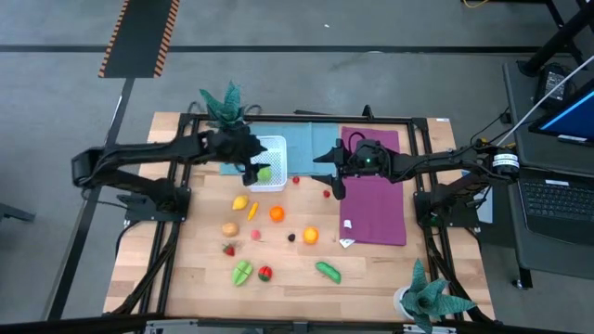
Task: Pick and placing Produce into tupperware
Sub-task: Put the red cherry into the white basket
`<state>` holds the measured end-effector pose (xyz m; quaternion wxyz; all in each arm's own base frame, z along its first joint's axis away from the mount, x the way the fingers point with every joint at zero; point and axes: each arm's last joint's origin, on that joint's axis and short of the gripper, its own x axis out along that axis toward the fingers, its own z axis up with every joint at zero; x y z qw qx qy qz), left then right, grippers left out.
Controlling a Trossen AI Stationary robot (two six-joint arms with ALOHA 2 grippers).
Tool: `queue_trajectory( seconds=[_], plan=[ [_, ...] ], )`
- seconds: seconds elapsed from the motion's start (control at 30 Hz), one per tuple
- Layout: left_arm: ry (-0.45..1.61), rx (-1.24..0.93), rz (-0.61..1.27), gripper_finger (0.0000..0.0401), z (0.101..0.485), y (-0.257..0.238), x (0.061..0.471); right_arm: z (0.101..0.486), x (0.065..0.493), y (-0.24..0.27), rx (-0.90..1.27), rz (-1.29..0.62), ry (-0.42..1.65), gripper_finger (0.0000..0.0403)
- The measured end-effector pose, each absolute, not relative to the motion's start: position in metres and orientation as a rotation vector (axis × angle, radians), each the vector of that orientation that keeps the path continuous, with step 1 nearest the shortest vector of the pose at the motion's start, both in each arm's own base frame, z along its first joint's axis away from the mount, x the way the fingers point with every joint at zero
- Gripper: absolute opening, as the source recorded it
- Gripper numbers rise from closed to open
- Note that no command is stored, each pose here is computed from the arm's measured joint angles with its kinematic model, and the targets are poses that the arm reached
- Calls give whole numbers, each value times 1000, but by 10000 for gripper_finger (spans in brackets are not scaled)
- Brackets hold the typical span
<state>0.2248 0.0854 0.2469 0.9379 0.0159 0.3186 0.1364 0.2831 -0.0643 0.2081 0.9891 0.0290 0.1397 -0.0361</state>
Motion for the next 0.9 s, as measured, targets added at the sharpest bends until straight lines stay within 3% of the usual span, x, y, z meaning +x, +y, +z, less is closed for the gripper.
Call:
queue_trajectory(
  seconds=[0.23, 0.47, 0.9],
  plan=[
    [417, 39, 249, 244, 235, 57, 187, 196, 286, -65, 92, -74, 344, 278],
    [213, 49, 202, 244, 216, 37, 158, 156, 297, -64, 91, -57, 478, 278],
    [156, -40, 197, 244, 185, 30, 138, 135, 342, -73, -56, -51, 538, 278]
  ],
)
